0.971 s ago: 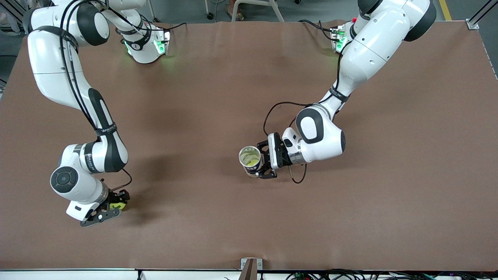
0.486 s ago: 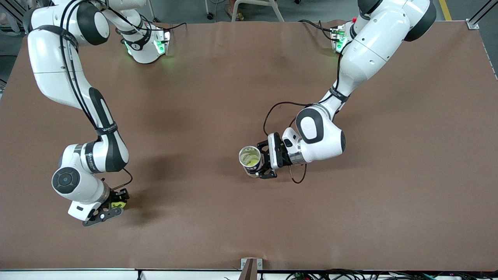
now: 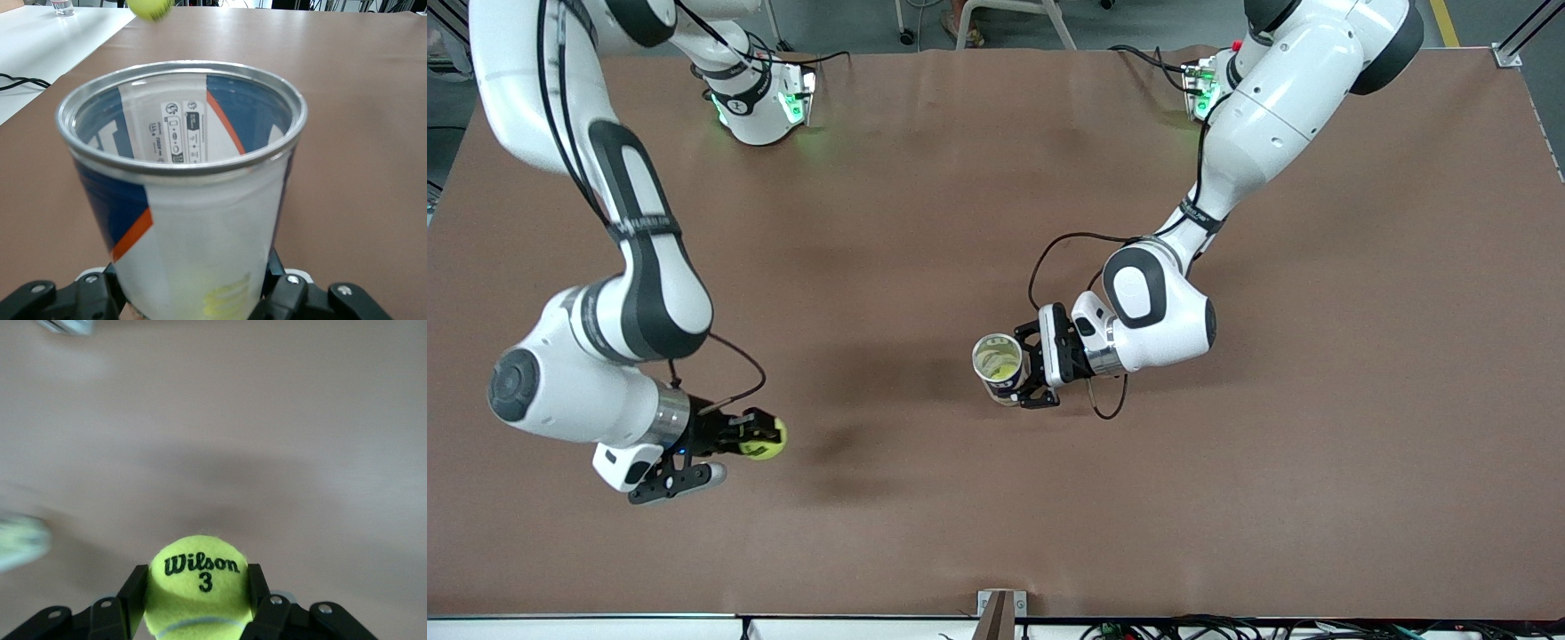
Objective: Insert tennis ball vertically with right arm
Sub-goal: 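Carry the second ball over the can and release it inside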
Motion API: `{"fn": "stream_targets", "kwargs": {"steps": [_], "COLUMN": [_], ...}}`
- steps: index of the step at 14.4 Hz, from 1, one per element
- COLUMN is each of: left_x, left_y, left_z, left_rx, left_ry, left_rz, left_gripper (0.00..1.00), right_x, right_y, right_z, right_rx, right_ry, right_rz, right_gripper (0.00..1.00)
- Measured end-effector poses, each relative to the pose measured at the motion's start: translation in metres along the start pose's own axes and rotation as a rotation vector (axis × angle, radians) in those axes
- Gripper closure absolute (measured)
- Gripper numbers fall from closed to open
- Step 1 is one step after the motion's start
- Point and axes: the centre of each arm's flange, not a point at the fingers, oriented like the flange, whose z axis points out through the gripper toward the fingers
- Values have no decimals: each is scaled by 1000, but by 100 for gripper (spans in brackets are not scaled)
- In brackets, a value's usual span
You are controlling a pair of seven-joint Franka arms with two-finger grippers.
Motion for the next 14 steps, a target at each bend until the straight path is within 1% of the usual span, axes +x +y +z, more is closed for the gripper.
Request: {"fn": "stream_targets", "kwargs": {"steps": [1,2,4,6,9,12,14], "left_x": [0,0,0,0,0,0,0], "left_y": [0,0,0,0,0,0,0], "left_z": [0,0,0,0,0,0,0], "left_rx": [0,0,0,0,0,0,0], "left_ry": [0,0,0,0,0,0,0], "left_rz": [0,0,0,0,0,0,0], "left_gripper": [23,23,23,23,23,23,23], "right_x": [-3,-9,-21,-35,-49,-55,-56], "right_y": [-39,-79,-152,-196,-232,-248,-255], "right_z": [-5,-3,9,21,34,40,42], "right_rx": [36,55,71,74,73,76,84], "right_ry": [2,-3,-15,-36,-59,-62,-50], "right_rz": [64,127,254,338,419,439,449], "right_gripper": [36,36,36,36,36,36,36]}}
